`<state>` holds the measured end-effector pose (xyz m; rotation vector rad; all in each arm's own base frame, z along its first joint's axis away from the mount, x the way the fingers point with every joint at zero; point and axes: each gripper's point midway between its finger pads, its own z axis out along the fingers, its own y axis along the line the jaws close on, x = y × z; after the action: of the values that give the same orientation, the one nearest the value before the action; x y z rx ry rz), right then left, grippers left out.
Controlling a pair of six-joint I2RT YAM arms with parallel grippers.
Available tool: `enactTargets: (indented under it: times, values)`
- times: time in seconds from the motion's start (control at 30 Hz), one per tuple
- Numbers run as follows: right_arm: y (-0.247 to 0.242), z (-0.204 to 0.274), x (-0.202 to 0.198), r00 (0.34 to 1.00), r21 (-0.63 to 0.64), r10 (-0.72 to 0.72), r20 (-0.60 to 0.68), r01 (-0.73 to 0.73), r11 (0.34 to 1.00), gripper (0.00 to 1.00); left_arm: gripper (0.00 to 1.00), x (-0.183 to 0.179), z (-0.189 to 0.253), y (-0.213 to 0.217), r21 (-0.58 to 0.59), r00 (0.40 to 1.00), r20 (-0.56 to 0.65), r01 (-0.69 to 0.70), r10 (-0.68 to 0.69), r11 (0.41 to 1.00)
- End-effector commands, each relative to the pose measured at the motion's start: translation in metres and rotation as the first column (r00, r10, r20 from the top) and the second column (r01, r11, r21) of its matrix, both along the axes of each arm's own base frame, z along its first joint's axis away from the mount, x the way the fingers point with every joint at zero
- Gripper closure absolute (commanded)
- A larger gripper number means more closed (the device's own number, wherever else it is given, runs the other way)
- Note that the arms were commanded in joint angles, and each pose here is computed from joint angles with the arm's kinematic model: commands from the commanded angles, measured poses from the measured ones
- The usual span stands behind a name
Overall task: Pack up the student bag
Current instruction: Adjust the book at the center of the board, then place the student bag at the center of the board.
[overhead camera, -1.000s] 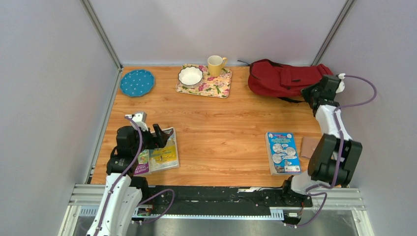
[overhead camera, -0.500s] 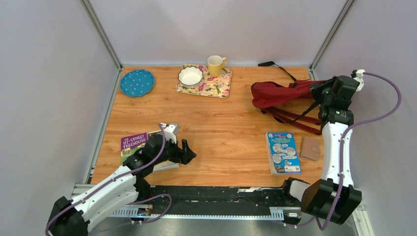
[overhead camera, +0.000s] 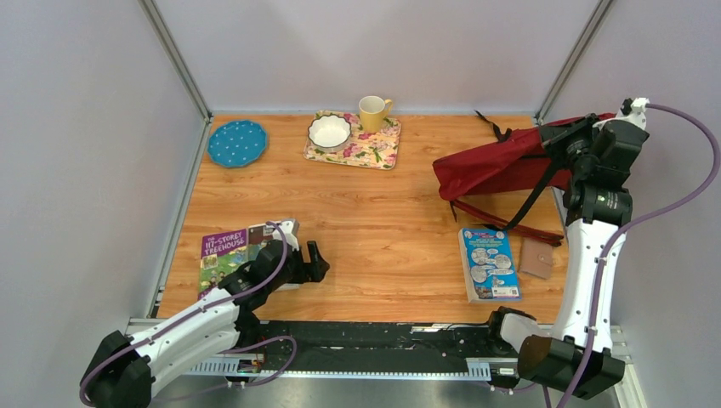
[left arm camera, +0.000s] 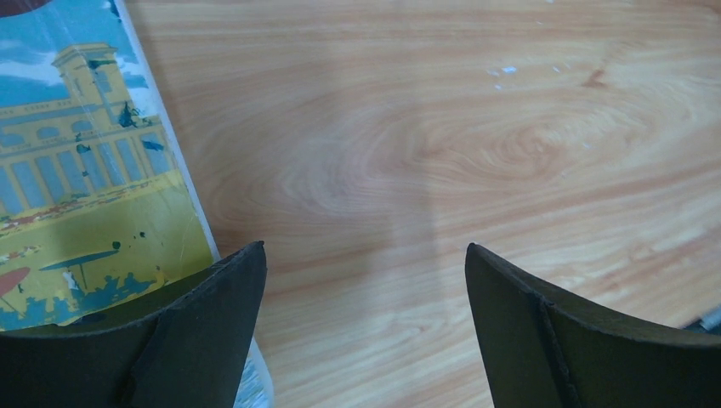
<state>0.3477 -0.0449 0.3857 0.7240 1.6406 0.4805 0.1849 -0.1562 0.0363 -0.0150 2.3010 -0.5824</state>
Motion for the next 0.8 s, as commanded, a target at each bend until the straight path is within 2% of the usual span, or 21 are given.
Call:
enactTargets:
  times: [0.0,0.2,0.4,0.47,0.6,0.77]
  values:
    - [0.026,0.081,-0.026,0.972,-0.092,0.119,0.202,-0.102,0.99,1.0,0.04,-0.009,-0.032,0.055,0.263,0.989,-0.06,-0.113,0.134,0.958]
    - [0.054,0.103,-0.045,0.942,-0.108,0.236,0.24,-0.216,0.97,1.0,0.01,0.0,-0.02,0.058,0.248,0.988,-0.029,-0.14,0.152,0.958]
    - [0.073,0.118,-0.065,0.915,-0.146,0.31,0.257,-0.28,0.949,1.0,0.01,0.021,0.03,0.036,0.094,0.986,0.087,-0.151,0.143,0.984]
    - [0.081,0.117,-0.066,0.902,-0.131,0.349,0.255,-0.325,0.936,1.0,0.01,0.028,0.057,0.026,0.04,0.983,0.132,-0.135,0.129,0.99]
    - [0.096,0.136,-0.057,0.845,-0.078,0.412,0.341,-0.411,0.908,1.0,0.01,0.033,0.095,0.015,-0.018,0.978,0.183,-0.099,0.1,0.995]
    - [0.114,0.136,-0.038,0.832,-0.054,0.442,0.336,-0.451,0.891,1.0,0.01,0.033,0.13,0.019,-0.062,0.96,0.254,-0.108,0.12,0.992]
